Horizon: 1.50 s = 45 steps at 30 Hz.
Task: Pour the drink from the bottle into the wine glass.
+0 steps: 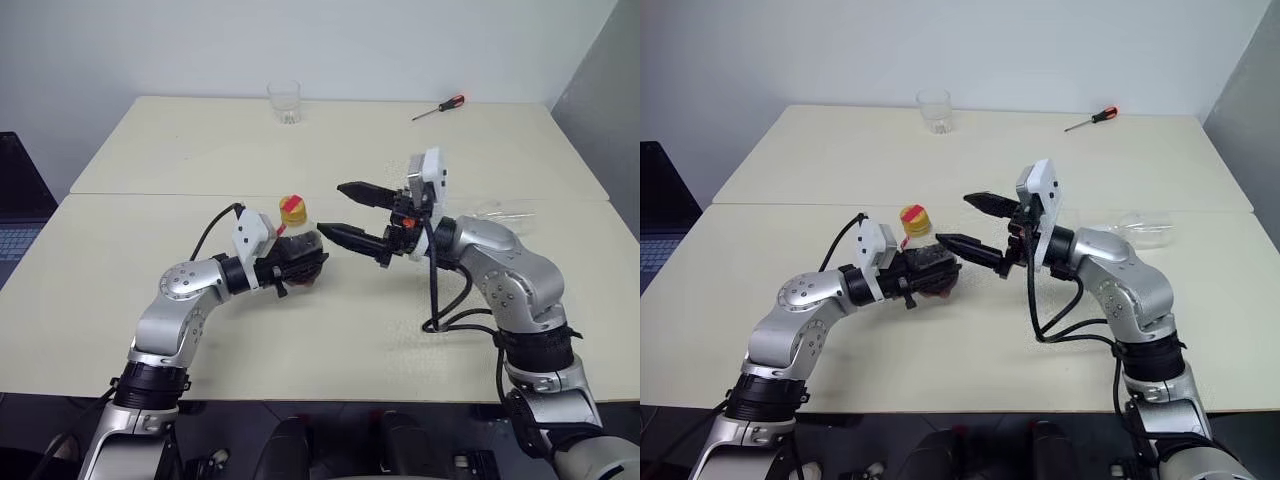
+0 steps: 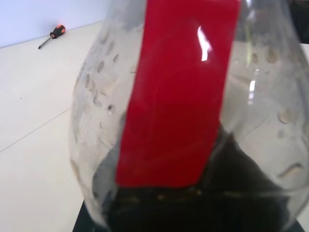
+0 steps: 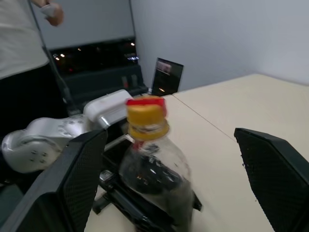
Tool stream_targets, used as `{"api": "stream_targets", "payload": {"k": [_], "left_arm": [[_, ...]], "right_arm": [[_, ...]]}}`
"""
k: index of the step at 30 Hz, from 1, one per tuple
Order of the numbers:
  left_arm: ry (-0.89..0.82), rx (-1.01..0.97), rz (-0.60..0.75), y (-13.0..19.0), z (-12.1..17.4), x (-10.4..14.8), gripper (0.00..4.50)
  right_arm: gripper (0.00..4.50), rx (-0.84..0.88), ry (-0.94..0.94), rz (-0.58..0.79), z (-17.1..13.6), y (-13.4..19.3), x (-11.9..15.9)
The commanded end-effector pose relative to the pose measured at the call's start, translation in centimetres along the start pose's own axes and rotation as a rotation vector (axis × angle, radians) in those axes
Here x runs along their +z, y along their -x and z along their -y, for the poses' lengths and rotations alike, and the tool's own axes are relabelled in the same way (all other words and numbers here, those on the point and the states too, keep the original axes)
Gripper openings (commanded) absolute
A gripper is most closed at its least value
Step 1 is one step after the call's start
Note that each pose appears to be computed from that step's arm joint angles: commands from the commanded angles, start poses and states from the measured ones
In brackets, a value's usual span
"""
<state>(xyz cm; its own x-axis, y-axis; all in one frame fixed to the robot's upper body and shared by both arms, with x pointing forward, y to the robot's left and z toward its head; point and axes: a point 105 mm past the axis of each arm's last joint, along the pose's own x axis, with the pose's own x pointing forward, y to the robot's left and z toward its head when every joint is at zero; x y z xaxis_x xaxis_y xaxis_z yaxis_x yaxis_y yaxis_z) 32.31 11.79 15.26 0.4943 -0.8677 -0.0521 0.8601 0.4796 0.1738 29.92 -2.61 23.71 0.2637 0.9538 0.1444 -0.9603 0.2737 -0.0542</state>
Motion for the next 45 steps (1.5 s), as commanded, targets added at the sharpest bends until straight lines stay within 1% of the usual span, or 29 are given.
{"api": "stream_targets", "payload": {"k": [1,8,13,27,29,31,37,38,45], "left_arm": [[-0.059,0.007,0.052,0.0,-0.5,1.9,1.76],[-0.062,0.004,0.052,-0.2,-0.6,2.1,1.76],[-0.065,0.005,0.054,-0.3,-0.6,2.2,1.76],[-0.063,0.013,0.054,-0.2,-0.5,2.3,1.76],[-0.063,0.012,0.053,-0.2,-0.5,2.2,1.76],[-0.063,0.01,0.051,-0.1,-0.5,2.2,1.76],[-0.065,0.01,0.051,-0.1,-0.4,2.2,1.76],[-0.065,0.01,0.051,-0.2,-0.4,2.2,1.76],[-0.069,0.011,0.053,-0.2,-0.5,2.3,1.76]], "right_arm": [[4.49,0.037,0.015,0.044,-1.0,-0.2,1.4],[4.49,0.022,0.056,0.084,-0.8,-2.8,1.6],[4.49,0.016,0.085,0.106,-0.5,-3.9,1.9],[4.49,0.026,0.099,0.118,-0.4,-4.7,1.8],[4.12,0.027,0.096,0.119,-0.4,-4.7,1.8],[3.59,0.028,0.095,0.12,-0.4,-4.7,1.8],[1.38,0.03,0.092,0.122,-0.4,-4.6,1.8],[1.12,0.031,0.093,0.121,-0.4,-4.6,1.8],[1.11,0.036,0.097,0.12,-0.5,-4.5,1.9]]}}
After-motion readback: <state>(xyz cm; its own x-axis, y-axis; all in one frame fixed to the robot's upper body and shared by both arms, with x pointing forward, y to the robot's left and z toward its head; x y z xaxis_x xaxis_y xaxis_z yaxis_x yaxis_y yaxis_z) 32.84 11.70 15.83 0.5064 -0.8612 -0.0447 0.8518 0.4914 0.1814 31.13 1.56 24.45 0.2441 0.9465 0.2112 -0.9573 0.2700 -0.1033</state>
